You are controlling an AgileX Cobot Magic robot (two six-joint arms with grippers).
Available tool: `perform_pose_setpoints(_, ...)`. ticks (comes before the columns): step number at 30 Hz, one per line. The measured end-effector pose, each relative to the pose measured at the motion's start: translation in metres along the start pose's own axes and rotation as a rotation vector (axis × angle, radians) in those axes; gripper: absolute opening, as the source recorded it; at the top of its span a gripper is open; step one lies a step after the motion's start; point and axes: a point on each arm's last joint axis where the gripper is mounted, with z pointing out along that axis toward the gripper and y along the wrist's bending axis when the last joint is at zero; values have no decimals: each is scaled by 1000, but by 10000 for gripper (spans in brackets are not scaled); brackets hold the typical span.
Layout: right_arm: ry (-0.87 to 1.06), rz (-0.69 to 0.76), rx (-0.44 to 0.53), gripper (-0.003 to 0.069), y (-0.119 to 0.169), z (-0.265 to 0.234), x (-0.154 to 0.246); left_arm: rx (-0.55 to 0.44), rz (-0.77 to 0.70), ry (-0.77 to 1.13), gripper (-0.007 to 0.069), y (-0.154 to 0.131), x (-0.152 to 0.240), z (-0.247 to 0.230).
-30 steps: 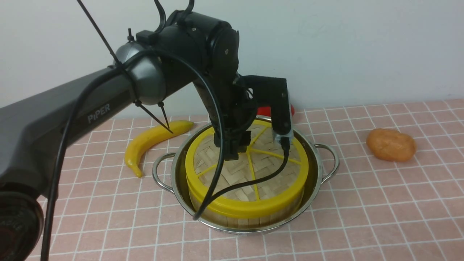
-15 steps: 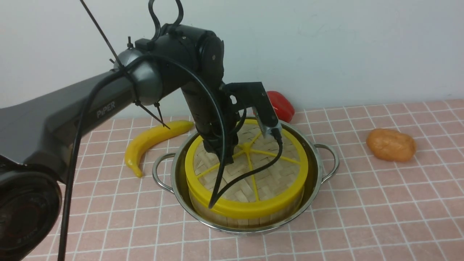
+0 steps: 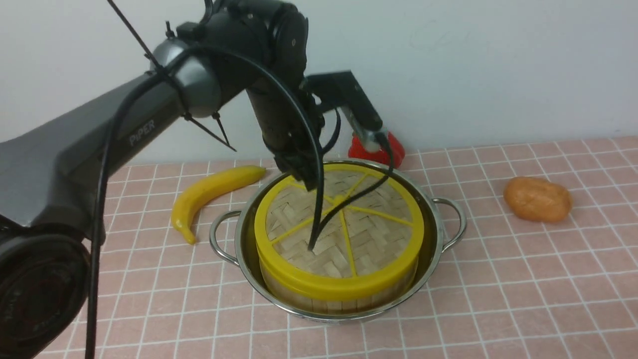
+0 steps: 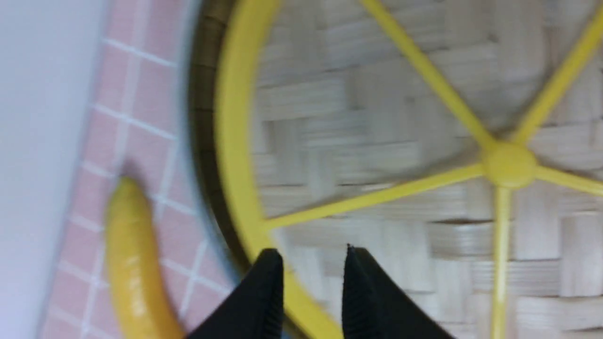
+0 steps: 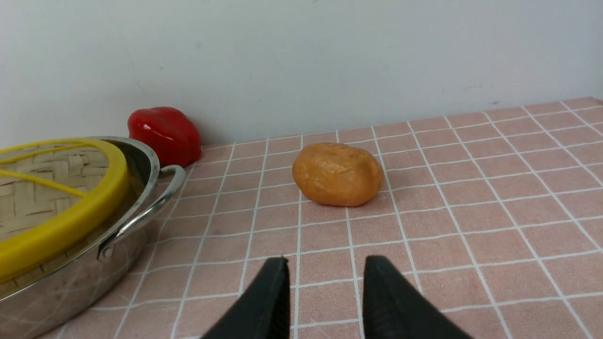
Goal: Place the steamer in the pot on the pink tablecloth, and put the lid on the steamer.
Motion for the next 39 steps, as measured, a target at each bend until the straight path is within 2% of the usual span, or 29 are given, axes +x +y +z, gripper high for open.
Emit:
perform_pose_setpoints(3,0,0,0,240,0,0,0,-59,-54,-20,176,7,2,-19)
perform_pose_setpoints(6,0,0,0,240,0,0,0,-116,-144,-73,130,16,11,-54)
perform_pose_setpoints(7,0,0,0,240,0,0,0,-141,-202,-108,64,19,18,-75)
perform_pose_setpoints(10,0,0,0,240,0,0,0,-174,-323,-198,-13,23,35,-119)
perform_pose_setpoints(13,0,0,0,240,0,0,0,-198,-428,-330,-23,25,49,-161)
perform_pose_setpoints(16,0,0,0,240,0,0,0,-246,-472,-454,-23,24,55,-191)
perform_pose_setpoints(23,0,0,0,240,0,0,0,-294,-478,-558,-22,25,56,-209)
perform_pose_setpoints(31,0,0,0,240,0,0,0,-294,-485,-570,-18,26,54,-206)
perform_pose_setpoints(37,0,0,0,240,0,0,0,-272,-492,-545,1,3,80,-186)
perform_pose_setpoints(39,0,0,0,240,0,0,0,-277,-497,-565,10,-20,105,-169)
